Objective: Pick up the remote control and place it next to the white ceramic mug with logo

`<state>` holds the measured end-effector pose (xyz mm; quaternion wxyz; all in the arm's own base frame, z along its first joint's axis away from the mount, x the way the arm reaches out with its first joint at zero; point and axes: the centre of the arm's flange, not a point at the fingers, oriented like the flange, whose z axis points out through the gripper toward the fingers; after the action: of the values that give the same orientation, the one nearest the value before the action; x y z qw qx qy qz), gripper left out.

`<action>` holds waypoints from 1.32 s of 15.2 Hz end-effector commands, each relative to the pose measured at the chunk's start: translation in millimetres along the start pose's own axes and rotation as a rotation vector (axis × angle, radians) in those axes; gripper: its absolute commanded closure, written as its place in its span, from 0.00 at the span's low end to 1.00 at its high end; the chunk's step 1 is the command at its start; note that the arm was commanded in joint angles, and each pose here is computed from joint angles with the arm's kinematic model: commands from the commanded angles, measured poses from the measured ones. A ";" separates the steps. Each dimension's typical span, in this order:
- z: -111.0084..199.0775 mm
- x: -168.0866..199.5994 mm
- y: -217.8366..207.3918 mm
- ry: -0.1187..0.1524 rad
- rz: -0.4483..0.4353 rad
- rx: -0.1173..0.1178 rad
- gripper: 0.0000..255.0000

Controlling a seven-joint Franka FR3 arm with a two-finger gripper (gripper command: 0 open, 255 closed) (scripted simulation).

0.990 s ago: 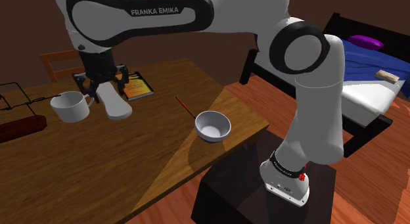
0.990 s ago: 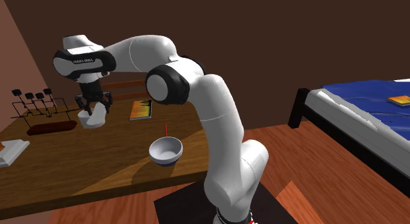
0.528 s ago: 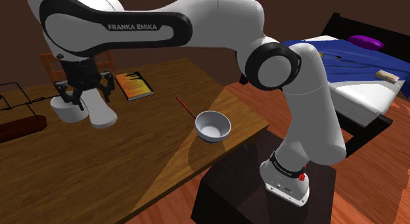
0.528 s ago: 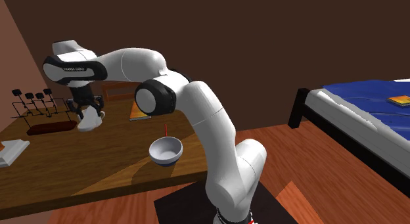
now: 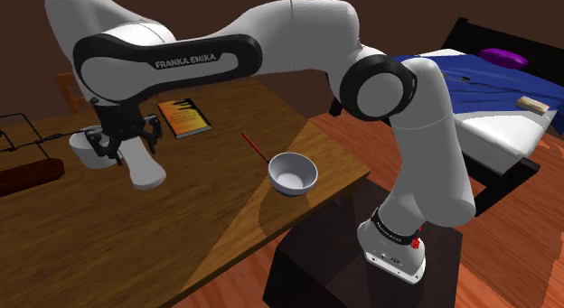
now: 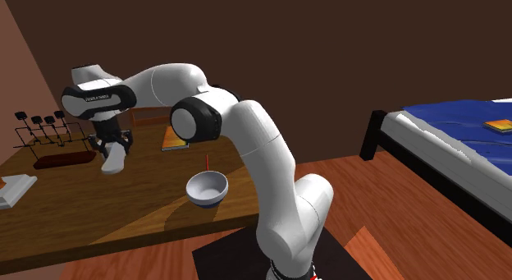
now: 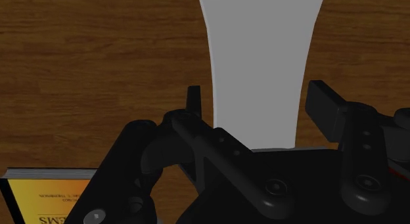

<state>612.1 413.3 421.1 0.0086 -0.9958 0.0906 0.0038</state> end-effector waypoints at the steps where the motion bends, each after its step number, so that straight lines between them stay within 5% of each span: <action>1: 8.9 1.2 0.1 0.001 0.000 0.001 1.00; 13: 72.2 1.9 1.1 0.001 0.000 0.001 1.00; 20: 74.5 1.9 1.1 0.001 0.000 0.001 1.00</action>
<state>613.2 413.1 346.3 0.0088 -0.9958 0.0906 0.0035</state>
